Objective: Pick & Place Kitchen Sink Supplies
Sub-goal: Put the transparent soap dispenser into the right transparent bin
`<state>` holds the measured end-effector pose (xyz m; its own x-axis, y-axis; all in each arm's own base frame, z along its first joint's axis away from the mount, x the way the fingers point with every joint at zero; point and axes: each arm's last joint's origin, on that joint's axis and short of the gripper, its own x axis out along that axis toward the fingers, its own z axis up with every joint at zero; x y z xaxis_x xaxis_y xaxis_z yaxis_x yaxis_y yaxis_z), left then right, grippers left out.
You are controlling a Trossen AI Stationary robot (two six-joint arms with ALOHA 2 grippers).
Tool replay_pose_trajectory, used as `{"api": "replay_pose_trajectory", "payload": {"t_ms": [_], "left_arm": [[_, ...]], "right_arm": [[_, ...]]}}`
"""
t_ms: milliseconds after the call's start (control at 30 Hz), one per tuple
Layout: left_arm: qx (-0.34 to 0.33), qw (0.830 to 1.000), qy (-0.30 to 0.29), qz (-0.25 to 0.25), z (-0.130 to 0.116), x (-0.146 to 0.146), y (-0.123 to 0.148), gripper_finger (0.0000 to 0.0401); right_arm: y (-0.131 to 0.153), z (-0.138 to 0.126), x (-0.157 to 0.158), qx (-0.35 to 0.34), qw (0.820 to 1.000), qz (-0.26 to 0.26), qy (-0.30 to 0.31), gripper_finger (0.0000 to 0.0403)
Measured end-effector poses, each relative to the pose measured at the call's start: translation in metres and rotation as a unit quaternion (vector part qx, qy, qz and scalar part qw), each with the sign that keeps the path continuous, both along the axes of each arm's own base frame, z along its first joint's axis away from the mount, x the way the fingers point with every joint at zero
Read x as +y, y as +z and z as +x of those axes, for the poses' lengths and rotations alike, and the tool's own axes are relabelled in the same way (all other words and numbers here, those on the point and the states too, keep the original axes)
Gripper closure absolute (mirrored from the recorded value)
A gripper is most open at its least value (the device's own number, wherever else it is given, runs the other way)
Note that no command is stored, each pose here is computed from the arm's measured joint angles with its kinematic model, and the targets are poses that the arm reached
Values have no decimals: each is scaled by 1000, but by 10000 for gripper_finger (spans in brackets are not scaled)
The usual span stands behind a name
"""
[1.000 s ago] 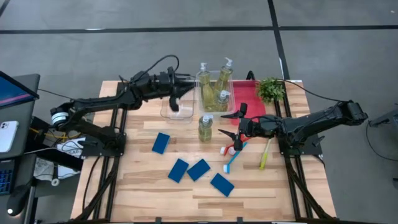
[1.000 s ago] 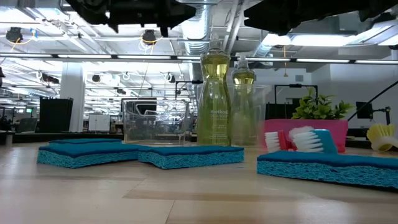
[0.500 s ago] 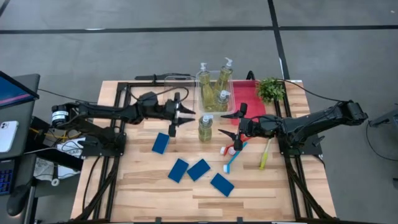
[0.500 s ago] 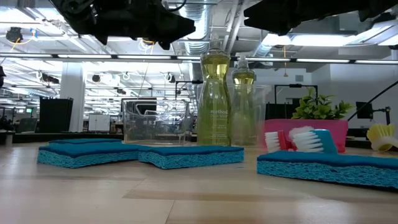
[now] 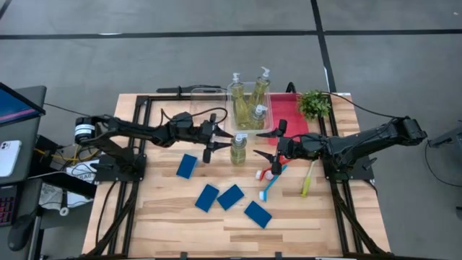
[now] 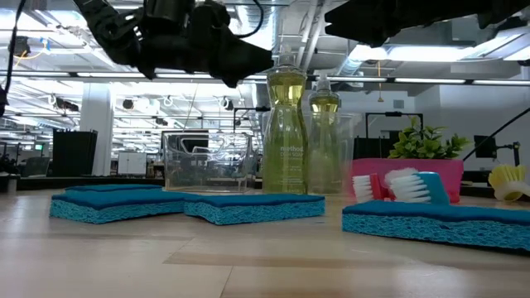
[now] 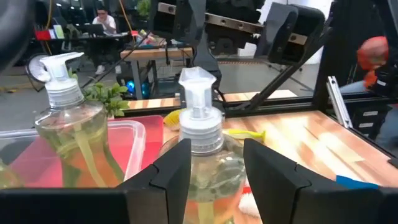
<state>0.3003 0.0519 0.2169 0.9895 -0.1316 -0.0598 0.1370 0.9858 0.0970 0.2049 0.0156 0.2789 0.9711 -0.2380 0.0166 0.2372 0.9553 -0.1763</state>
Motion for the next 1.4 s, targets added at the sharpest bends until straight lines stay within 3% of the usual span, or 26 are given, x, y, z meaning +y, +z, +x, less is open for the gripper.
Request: {"api": "replay_pose_trajectory", "payload": {"t_ms": [233, 567, 767, 1100, 1400], "left_arm": [[-23, 999, 26, 7, 2, 2, 3, 247], [-40, 999, 14, -4, 8, -5, 14, 244], [-29, 998, 53, -7, 9, -1, 13, 244], [-21, 998, 51, -17, 10, -2, 10, 244], [-19, 999, 42, -22, 28, -2, 9, 244]], "right_arm": [[0, 0, 0, 0, 1000, 0, 0, 143], [0, 0, 0, 0, 1000, 0, 0, 143], [0, 0, 0, 0, 1000, 0, 0, 143], [0, 0, 0, -2, 1000, 0, 0, 143], [3, 0, 0, -14, 1000, 2, 0, 143]]}}
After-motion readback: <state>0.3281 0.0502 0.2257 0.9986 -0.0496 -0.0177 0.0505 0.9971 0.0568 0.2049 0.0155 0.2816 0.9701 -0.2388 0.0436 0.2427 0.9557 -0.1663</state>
